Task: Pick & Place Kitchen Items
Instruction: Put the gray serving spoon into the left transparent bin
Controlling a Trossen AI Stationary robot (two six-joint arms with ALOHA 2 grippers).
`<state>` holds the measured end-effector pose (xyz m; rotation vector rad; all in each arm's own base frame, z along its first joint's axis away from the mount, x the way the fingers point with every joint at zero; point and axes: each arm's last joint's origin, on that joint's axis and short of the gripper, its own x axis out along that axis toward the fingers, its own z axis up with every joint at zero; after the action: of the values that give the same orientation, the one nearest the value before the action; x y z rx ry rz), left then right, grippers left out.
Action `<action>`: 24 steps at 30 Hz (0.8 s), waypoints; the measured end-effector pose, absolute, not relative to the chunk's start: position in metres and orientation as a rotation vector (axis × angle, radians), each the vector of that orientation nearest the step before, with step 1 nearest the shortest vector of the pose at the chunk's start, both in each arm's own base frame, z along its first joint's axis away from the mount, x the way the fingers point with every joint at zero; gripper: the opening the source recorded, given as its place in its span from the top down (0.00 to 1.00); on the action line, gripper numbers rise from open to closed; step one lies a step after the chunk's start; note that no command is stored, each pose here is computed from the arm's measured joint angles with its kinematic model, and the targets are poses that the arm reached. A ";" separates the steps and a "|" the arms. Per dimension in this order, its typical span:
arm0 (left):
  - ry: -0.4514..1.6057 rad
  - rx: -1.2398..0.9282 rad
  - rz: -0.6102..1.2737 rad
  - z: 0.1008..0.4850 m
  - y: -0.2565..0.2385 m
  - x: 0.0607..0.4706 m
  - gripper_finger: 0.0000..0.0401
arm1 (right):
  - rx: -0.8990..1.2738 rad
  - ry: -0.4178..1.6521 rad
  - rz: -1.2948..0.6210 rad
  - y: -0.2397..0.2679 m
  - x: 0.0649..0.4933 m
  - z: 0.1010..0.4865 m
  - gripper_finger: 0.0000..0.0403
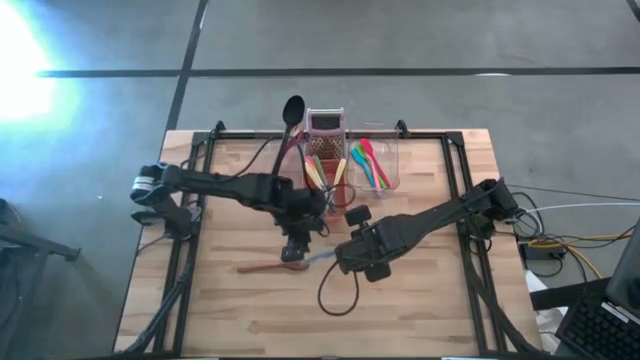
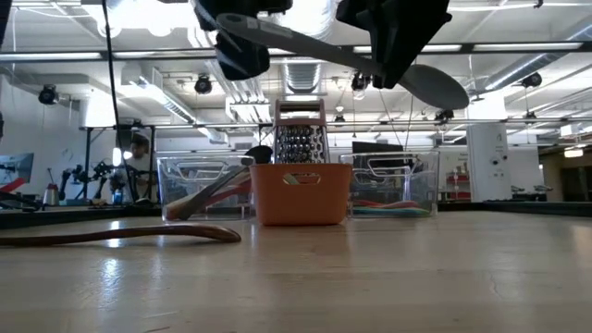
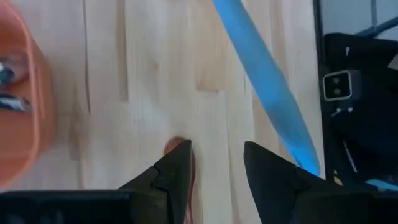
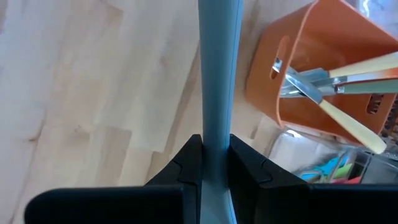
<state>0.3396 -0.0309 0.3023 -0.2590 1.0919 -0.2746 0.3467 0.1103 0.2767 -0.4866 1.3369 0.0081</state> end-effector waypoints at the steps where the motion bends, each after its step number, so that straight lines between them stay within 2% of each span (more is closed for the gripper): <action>1: 1.079 -0.257 -0.274 0.305 -0.030 0.340 0.63 | -0.486 1.335 0.010 0.111 0.347 0.276 0.91; 13: 1.008 -0.303 -0.330 0.324 -0.023 0.341 0.63 | -0.504 1.319 -0.010 0.110 0.348 0.276 0.91; 24: 1.074 -0.378 -0.355 0.300 -0.026 0.354 0.63 | -0.557 1.303 -0.067 0.106 0.350 0.276 0.91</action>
<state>0.3545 -0.0258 0.3004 -0.3776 1.0738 -0.3547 0.3501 0.1064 0.2757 -0.5569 1.3030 -0.0673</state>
